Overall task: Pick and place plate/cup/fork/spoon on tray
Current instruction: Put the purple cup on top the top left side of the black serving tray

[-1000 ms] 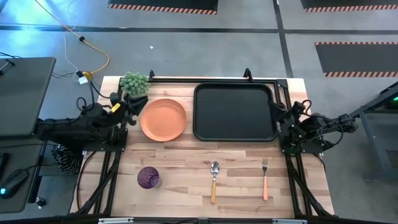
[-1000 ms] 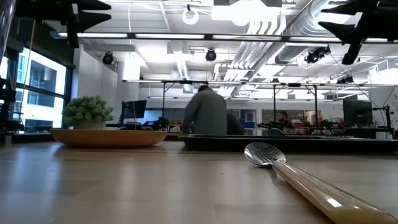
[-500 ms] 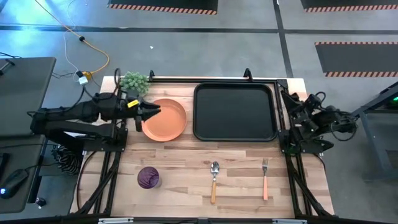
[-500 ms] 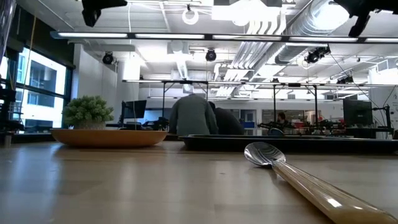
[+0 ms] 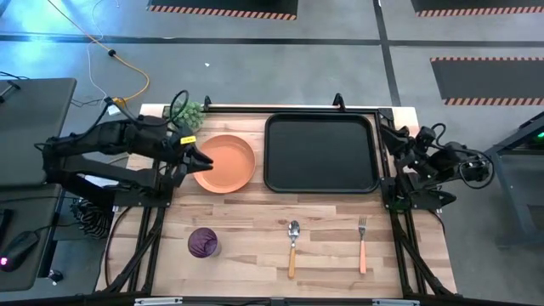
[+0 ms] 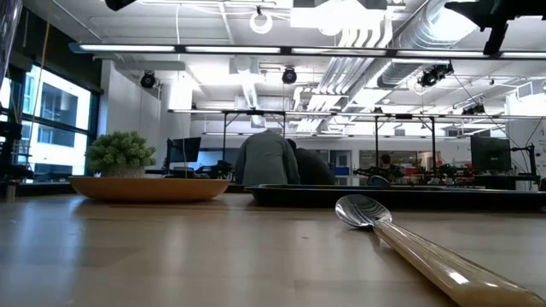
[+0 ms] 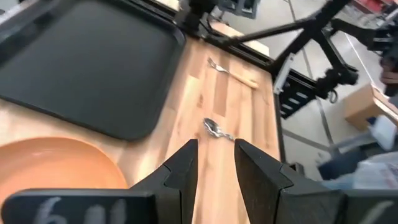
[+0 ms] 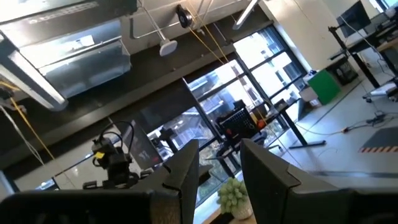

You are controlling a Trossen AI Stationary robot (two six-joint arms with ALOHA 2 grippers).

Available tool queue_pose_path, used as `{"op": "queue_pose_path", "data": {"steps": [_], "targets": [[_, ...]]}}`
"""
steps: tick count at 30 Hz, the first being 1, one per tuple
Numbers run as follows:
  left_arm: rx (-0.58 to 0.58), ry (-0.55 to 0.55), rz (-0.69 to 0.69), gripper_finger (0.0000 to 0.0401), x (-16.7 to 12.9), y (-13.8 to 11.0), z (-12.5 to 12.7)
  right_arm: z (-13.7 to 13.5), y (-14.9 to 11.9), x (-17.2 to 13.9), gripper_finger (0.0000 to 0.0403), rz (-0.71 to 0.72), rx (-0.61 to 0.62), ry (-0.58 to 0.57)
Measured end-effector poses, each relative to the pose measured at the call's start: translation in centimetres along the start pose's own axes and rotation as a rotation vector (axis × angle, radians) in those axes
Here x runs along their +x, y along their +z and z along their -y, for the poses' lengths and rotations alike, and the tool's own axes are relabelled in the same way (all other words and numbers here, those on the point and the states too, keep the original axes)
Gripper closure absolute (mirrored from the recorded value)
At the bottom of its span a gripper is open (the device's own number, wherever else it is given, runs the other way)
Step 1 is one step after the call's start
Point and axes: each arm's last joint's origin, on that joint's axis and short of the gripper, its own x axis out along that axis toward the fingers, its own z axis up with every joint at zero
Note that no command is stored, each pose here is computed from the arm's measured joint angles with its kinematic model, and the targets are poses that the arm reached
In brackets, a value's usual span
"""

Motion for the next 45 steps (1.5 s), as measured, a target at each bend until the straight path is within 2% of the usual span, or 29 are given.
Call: {"op": "queue_pose_path", "data": {"steps": [7,11,15,18,23,30,37,45], "targets": [[-0.030,-0.049,-0.120,0.0304,1.0,-0.6,0.8,0.1,-0.2,0.0,0.0293,-0.006,-0.001,-0.033],[0.020,0.046,-0.194,0.0304,2.1,-1.2,0.6,0.1,-0.2,0.0,0.0293,-0.007,-0.002,-0.033],[0.055,0.089,-0.297,0.0304,4.0,-1.5,0.3,0.1,-0.2,0.0,0.0293,-0.008,-0.003,-0.034],[0.067,0.055,-0.377,0.0304,5.3,-1.7,0.4,0.2,-0.2,0.0,0.0293,-0.014,-0.006,-0.035],[0.052,-0.075,-0.489,0.0304,6.4,-2.4,1.6,0.2,-0.5,0.0,0.0293,-0.038,-0.002,-0.043],[0.011,-0.116,-0.552,0.0304,6.2,-3.7,3.5,0.4,-1.0,-0.1,0.0293,-0.075,-0.019,-0.061],[0.018,-0.125,-0.659,0.0304,6.5,-5.5,5.7,0.6,-1.0,-0.1,0.0293,-0.060,-0.026,-0.111],[0.097,-0.048,-0.717,0.0304,7.9,-7.1,6.9,0.6,-1.0,-0.1,0.0293,-0.064,-0.034,-0.113]]}}
